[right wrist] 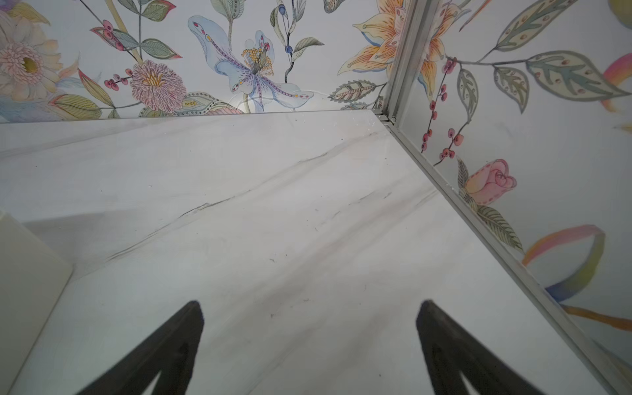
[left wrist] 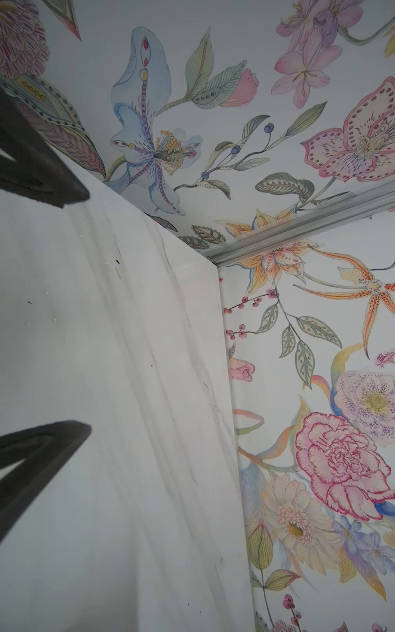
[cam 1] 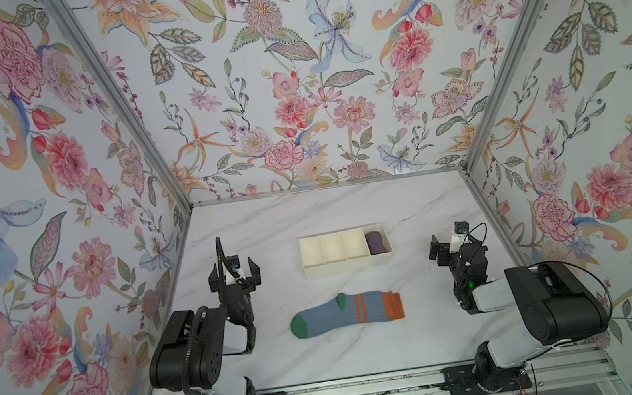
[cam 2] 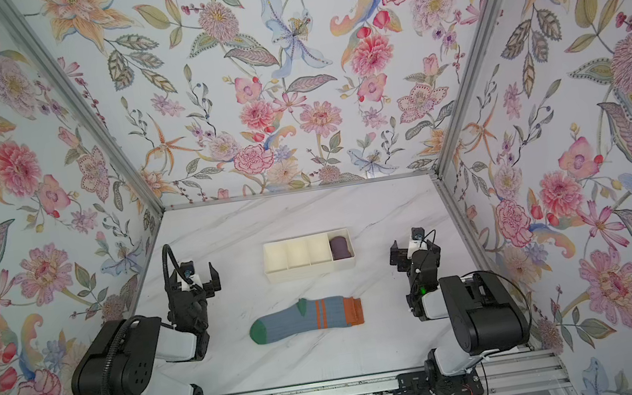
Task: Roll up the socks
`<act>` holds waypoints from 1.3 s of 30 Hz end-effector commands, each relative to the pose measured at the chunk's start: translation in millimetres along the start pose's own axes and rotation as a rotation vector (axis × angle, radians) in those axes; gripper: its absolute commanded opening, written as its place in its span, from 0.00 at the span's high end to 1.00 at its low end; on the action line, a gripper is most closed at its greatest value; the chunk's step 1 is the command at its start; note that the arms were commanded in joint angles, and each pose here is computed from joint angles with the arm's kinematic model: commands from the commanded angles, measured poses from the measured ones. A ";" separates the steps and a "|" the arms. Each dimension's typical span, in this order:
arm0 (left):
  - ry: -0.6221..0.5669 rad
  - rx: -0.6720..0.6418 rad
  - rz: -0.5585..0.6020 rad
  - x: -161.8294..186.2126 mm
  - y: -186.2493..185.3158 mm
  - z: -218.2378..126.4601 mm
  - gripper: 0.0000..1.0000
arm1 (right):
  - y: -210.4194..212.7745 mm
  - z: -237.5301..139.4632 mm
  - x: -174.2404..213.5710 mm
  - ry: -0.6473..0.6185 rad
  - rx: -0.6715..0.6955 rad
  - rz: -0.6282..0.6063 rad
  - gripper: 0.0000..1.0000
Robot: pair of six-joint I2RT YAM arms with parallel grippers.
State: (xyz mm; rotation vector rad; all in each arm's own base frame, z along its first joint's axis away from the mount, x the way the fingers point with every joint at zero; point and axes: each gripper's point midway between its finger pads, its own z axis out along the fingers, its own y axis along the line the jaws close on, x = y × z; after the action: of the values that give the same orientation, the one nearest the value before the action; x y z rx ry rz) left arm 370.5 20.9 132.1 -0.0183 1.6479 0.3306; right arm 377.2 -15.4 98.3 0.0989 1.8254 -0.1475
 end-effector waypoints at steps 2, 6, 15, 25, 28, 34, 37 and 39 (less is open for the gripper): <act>-0.023 0.006 0.003 -7.4 -0.8 -0.1 0.01 | -1.3 2.2 -11.6 -0.039 0.016 -0.007 0.01; -0.024 0.005 0.003 -7.6 -0.8 0.1 0.01 | -1.8 2.3 -11.5 -0.039 0.017 -0.006 0.01; -0.020 0.022 -0.001 -7.0 -1.9 1.7 0.03 | -1.9 2.7 -10.5 -0.034 0.007 0.000 0.01; -0.020 0.019 -0.003 -6.7 -0.4 1.7 0.31 | 0.8 8.8 -26.0 0.090 -0.010 0.007 0.12; -0.043 -0.004 -0.017 -22.3 5.9 -0.5 0.39 | 2.6 -2.8 -39.7 0.139 -0.034 0.070 0.17; 0.057 0.014 -0.032 -56.0 0.7 -3.4 0.53 | 14.0 -42.0 -48.1 0.310 -0.096 0.165 0.26; 0.052 0.118 -0.092 -96.6 -20.3 -22.7 0.62 | 26.6 -67.0 -37.2 0.450 -0.141 0.221 0.39; 0.037 0.176 -0.105 -119.4 -34.2 -39.9 0.64 | 38.4 -83.8 -24.5 0.544 -0.173 0.263 0.44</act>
State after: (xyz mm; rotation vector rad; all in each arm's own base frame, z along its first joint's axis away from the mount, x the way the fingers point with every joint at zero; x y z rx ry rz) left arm 365.6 -23.4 260.9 -0.0159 1.5463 0.1603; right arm 355.0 16.9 191.4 0.2000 2.0391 0.1359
